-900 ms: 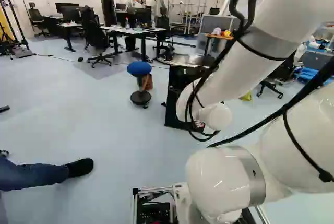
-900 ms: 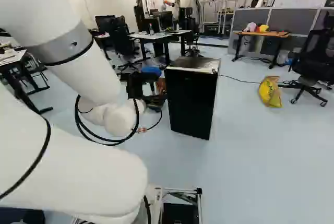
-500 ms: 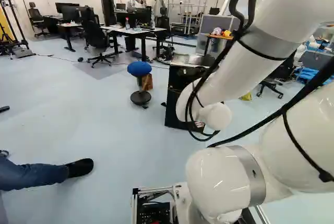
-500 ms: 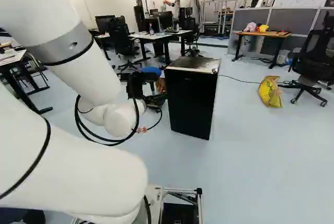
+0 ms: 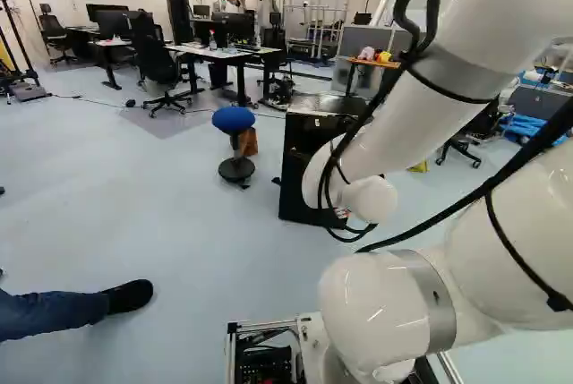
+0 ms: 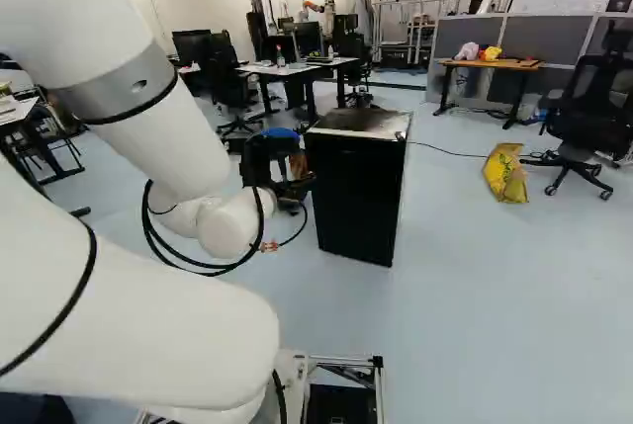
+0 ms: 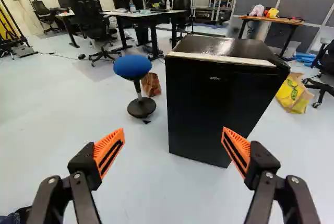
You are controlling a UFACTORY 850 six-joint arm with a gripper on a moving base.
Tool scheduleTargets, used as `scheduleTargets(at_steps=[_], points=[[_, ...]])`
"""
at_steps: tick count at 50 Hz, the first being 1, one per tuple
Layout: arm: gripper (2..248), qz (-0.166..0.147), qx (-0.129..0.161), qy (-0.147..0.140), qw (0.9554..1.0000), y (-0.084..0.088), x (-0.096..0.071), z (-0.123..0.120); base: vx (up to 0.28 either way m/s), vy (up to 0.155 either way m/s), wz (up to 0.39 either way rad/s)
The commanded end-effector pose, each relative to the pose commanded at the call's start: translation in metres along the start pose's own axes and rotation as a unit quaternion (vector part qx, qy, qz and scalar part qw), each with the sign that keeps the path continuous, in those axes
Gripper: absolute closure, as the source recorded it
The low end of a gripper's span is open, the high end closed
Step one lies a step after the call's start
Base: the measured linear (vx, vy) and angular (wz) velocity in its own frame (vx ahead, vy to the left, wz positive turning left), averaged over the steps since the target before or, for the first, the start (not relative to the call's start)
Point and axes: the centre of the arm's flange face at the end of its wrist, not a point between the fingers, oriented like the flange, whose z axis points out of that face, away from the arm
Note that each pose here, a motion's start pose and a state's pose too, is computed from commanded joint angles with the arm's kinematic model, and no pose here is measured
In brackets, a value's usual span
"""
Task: Grab a drink from the fridge
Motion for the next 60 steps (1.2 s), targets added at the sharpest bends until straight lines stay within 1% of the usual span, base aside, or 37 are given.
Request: scheduleTargets(at_steps=[27,41,60], points=[[3,0.000,0.000,0.000,1.0000,0.0000,0.0000,0.0000,0.063,0.004,-0.001],[3,0.000,0.000,0.000,1.0000,0.0000,0.0000,0.0000,0.058,0.063,0.004],[3,0.000,0.000,0.000,1.0000,0.0000,0.0000,0.0000,0.002,0.061,-0.023]])
